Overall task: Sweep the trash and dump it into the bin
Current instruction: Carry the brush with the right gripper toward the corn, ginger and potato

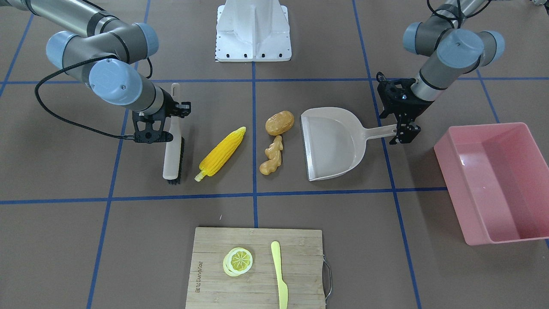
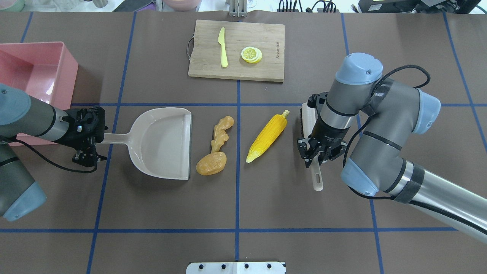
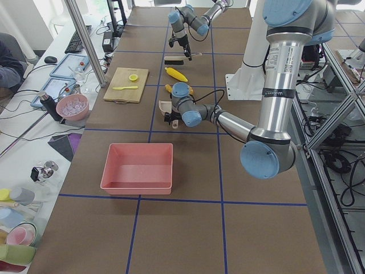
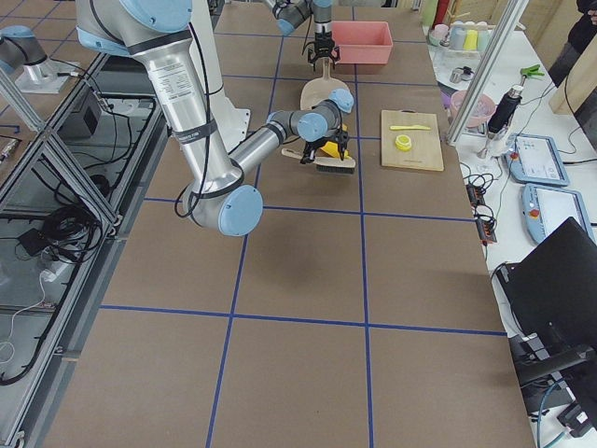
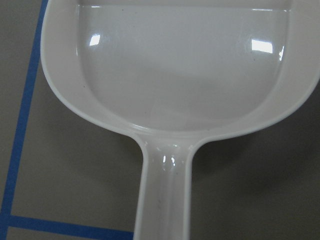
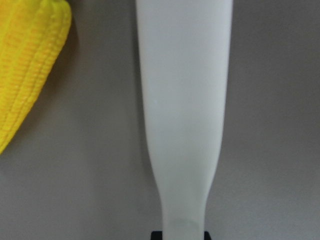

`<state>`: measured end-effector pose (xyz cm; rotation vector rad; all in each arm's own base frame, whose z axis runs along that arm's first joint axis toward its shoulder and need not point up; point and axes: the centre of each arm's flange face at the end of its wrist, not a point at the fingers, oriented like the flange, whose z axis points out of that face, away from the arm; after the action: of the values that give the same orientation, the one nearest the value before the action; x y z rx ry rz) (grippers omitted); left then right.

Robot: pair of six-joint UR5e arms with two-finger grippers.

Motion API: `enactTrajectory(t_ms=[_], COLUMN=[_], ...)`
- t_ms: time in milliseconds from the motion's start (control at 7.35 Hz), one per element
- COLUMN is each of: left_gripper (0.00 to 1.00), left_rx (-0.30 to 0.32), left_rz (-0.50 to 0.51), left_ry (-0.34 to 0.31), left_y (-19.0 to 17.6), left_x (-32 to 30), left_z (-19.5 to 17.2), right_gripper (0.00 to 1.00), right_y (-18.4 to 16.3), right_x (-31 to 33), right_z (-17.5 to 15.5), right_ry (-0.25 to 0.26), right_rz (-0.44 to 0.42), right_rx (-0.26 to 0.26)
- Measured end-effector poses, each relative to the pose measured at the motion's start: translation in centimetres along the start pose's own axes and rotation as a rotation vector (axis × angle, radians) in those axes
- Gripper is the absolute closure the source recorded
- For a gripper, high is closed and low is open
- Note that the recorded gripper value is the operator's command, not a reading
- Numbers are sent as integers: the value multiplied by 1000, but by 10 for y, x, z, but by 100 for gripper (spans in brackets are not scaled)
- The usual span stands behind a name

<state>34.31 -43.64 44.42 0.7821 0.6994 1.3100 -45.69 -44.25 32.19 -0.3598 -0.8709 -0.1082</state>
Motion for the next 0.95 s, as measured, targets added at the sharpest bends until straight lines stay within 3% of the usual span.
enactTrajectory(t_ms=[544, 952], left_gripper=[3, 3], left_rx=[10, 9], left_rz=[2, 4], left_ry=[-5, -6], left_y=[-7, -7], left_x=[-2, -3], left_z=[-2, -2], right_gripper=[100, 100], right_y=[5, -10], right_x=[-43, -64], right_z=[18, 26], right_ry=[15, -51], right_rz=[-34, -32], right_rx=[44, 106])
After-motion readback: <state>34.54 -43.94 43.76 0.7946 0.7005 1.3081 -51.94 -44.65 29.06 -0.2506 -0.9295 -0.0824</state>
